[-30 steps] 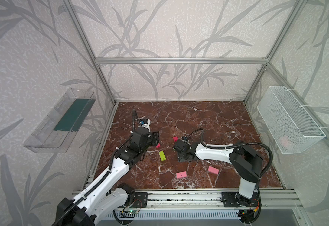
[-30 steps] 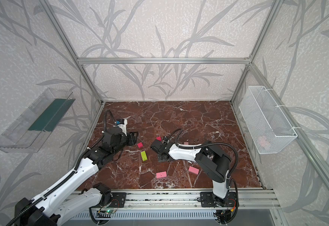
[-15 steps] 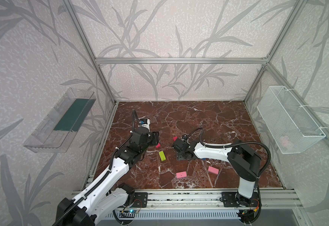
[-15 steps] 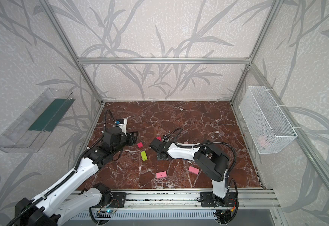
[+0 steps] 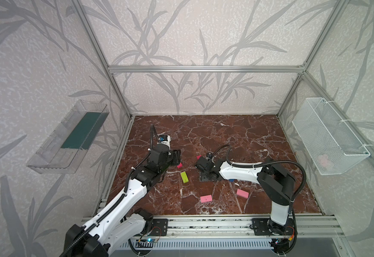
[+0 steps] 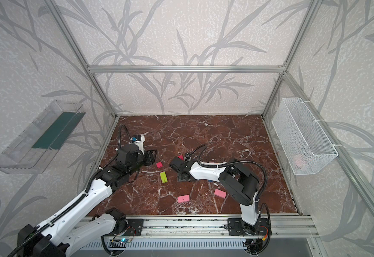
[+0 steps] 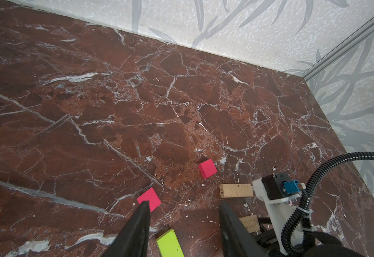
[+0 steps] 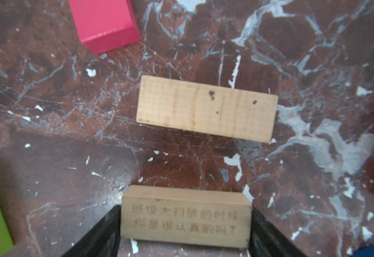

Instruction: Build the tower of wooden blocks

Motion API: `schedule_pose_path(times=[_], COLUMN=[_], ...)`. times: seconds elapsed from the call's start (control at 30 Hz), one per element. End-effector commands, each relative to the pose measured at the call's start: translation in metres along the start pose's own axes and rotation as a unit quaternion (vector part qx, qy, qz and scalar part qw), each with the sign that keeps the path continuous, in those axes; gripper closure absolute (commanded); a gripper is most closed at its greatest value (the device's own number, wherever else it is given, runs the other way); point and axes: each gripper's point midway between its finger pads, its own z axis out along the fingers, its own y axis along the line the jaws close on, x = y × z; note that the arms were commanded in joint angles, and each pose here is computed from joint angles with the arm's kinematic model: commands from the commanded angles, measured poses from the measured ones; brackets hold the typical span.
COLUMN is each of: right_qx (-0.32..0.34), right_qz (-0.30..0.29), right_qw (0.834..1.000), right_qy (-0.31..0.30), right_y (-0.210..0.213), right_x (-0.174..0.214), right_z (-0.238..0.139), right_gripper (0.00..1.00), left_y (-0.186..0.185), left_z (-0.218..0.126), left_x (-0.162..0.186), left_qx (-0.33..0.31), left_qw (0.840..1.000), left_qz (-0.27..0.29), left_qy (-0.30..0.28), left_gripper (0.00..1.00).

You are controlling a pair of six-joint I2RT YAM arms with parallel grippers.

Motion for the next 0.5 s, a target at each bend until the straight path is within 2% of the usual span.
schedule_pose_path(times=[0.0,0.4,0.47], right_qx=[0.016,-0.001,-0.008], right_qz=[0.007,0.008,0.010], right_qw=[1.000,1.000,1.000], right_qy=[0.018,0.019,0.013], right_y=[-0.007,-0.007,-0.008], right_x=[0.007,0.003,0.001], right_z=[0.010,-0.002,-0.007], right_gripper=[0.13,0.01,0.01], left_y=[0.002,0.003,0.004], left_z=[0.000,0.000,0.000], left_x=[-0.001,-0.001,0.000], left_qx=[0.000,-0.001,-0.002], left_qw=[1.000,1.000,1.000], left_qz=[-0.006,-0.007,-0.007], left_qy=[-0.005,-0.005,-0.004], left_gripper=[0.51,0.51,0.51])
